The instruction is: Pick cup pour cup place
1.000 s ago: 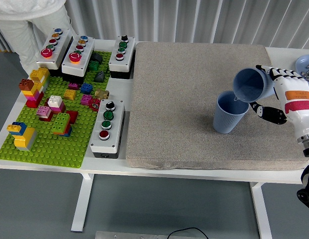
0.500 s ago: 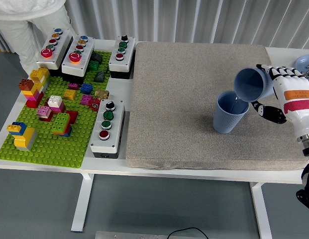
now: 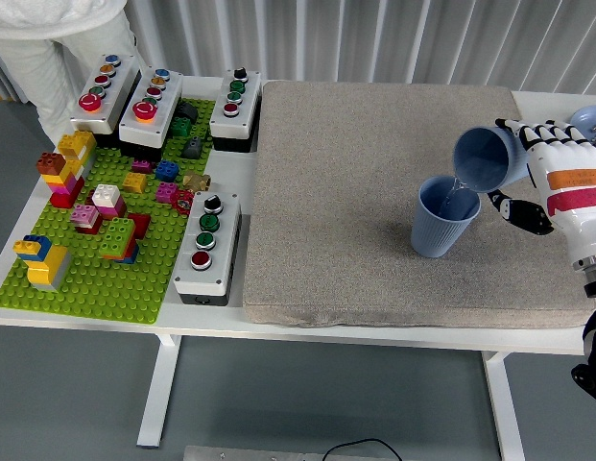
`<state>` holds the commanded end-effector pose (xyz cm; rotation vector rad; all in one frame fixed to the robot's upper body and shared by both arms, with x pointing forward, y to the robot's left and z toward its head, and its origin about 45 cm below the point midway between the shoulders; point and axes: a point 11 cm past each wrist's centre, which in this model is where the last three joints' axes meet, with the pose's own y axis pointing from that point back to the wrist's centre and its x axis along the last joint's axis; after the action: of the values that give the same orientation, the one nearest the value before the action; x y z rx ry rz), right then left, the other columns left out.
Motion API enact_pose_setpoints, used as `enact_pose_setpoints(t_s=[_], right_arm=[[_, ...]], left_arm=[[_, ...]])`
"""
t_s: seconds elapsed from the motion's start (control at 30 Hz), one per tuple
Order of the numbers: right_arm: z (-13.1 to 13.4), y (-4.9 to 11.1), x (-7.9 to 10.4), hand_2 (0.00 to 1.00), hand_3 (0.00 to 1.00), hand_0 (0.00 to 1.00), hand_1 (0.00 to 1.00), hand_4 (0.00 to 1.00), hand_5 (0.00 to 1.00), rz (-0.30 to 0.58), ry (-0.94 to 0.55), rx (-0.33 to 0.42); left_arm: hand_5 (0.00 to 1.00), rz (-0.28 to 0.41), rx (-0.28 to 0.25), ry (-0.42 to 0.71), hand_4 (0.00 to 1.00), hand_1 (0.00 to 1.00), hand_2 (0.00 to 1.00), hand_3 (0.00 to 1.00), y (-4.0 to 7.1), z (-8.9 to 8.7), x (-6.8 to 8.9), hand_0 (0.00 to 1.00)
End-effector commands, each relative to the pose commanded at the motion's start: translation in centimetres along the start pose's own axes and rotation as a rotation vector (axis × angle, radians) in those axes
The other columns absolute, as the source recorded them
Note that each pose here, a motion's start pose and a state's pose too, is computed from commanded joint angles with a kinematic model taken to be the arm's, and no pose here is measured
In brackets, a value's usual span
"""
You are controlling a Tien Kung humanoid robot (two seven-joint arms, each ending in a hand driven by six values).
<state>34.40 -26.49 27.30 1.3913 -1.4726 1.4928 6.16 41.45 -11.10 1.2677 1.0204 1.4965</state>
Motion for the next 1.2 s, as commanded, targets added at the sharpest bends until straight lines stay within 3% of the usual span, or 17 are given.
enact_pose_setpoints(t_s=[1.2], right_arm=[[0.41,-0.8,0.22,0.551,0.62,0.869,0.66,0.67,0.032,0.011,0.096,0.008]], left_arm=[[0.92,0.0,0.002,0.001,0.491,0.715,0.722,0.625,0.01,-0.12,0.12,0.697]])
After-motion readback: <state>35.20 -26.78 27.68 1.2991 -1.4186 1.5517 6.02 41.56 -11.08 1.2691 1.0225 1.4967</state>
